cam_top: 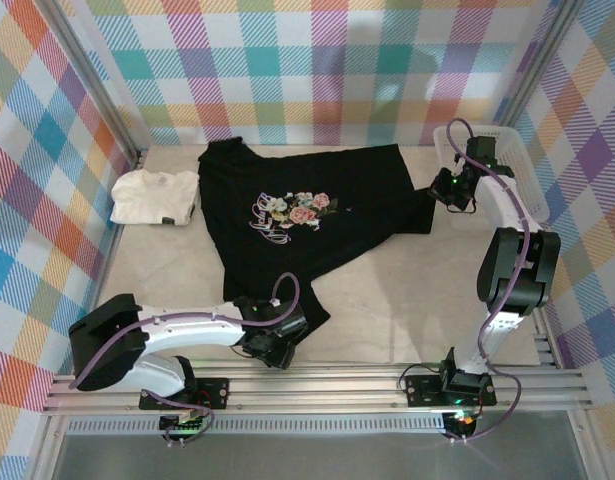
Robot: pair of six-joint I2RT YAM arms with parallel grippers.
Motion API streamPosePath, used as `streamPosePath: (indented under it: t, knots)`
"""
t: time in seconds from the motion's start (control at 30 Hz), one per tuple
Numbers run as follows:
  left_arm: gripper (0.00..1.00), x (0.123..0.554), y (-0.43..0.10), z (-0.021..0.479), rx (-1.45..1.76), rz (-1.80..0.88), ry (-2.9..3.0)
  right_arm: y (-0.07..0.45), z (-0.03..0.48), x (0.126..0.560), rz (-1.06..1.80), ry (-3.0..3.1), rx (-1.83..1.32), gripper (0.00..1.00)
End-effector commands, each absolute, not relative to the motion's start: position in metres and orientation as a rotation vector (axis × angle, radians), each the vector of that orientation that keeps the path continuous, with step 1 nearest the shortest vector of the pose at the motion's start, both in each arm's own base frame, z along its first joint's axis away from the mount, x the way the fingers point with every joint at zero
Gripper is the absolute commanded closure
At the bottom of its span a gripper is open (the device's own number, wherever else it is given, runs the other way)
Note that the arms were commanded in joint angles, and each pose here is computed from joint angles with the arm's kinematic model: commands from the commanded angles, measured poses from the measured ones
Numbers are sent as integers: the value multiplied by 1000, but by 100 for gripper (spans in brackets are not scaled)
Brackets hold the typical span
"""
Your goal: Fold the inside-out t-shirt
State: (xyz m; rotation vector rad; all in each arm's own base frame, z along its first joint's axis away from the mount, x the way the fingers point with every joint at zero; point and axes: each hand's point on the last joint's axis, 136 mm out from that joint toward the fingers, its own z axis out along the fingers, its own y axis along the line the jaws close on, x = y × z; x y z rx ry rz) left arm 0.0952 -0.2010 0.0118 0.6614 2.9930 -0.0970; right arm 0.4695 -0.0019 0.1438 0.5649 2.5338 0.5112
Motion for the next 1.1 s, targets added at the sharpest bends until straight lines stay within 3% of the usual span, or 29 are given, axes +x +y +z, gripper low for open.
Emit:
streamPosePath:
  t: [0.0, 0.3, 0.43, 0.5, 0.6, 0.73, 0.87, 1.07]
  knots:
    - [49, 80, -191, -11, 733, -40, 3036, 0, 162, 462, 521, 2509, 525, 100]
    - [83, 85, -194, 1, 710, -87, 2979, 1, 168, 458, 521, 2506, 518, 100]
    - [99, 106, -194, 30, 650, -92, 2859, 5, 176, 445, 544, 2491, 510, 100]
    - [100, 124, -192, 58, 583, -98, 2754, 10, 186, 435, 577, 2468, 485, 100]
    - [100, 164, -182, 133, 442, -112, 2480, 19, 218, 417, 616, 2384, 425, 100]
    - [100, 207, -144, 291, 215, -122, 1998, 21, 290, 393, 597, 2201, 330, 100]
    - [100, 208, -106, 442, 70, -181, 1617, 18, 380, 367, 560, 2010, 315, 100]
    - [100, 186, -74, 592, 103, -190, 1363, 26, 499, 307, 546, 1770, 209, 100]
